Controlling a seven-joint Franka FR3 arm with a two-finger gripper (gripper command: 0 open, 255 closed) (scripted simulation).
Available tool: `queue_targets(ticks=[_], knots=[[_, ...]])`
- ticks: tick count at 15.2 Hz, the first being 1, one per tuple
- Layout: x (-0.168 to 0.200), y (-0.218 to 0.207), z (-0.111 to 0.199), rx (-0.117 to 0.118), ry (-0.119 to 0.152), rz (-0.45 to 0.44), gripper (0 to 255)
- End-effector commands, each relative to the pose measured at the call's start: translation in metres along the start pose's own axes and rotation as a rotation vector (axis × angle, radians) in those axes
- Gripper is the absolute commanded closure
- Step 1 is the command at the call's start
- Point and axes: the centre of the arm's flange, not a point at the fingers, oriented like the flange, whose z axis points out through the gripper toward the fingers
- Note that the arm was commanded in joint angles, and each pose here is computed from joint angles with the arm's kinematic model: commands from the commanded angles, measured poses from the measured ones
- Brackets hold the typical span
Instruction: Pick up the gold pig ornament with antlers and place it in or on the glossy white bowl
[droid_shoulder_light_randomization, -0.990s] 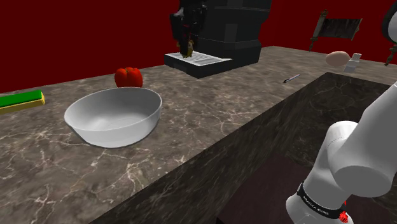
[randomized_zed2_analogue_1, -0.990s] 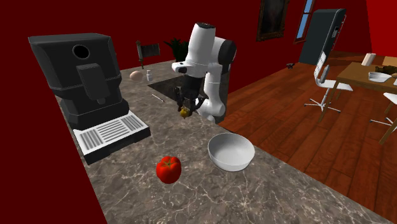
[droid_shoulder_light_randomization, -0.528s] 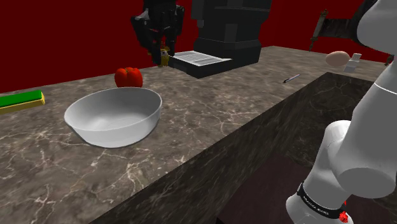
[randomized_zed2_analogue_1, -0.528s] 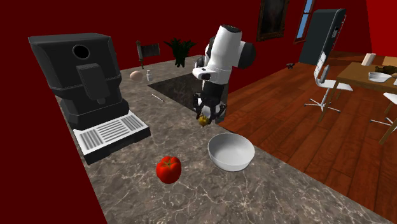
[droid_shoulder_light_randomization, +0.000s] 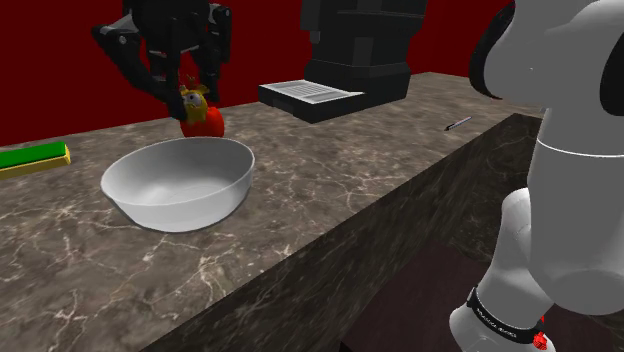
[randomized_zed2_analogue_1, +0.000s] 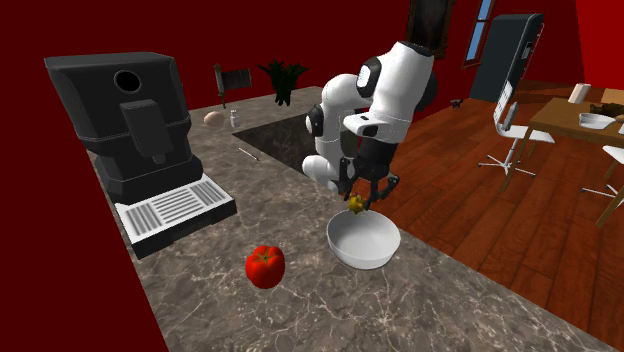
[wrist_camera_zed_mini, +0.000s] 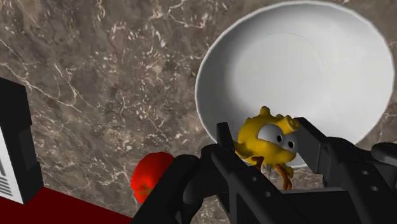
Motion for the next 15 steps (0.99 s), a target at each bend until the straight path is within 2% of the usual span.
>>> queue_targets(ticks=[1, 10, 15], knots=[[0.005, -0.022, -0.001, -0.001, -0.001, 0.004, 255], [-0.004, -0.031, 0.045, -0.001, -0.001, 0.004, 255], [-0.004, -0.031, 0.047, -0.001, -0.001, 0.004, 255]])
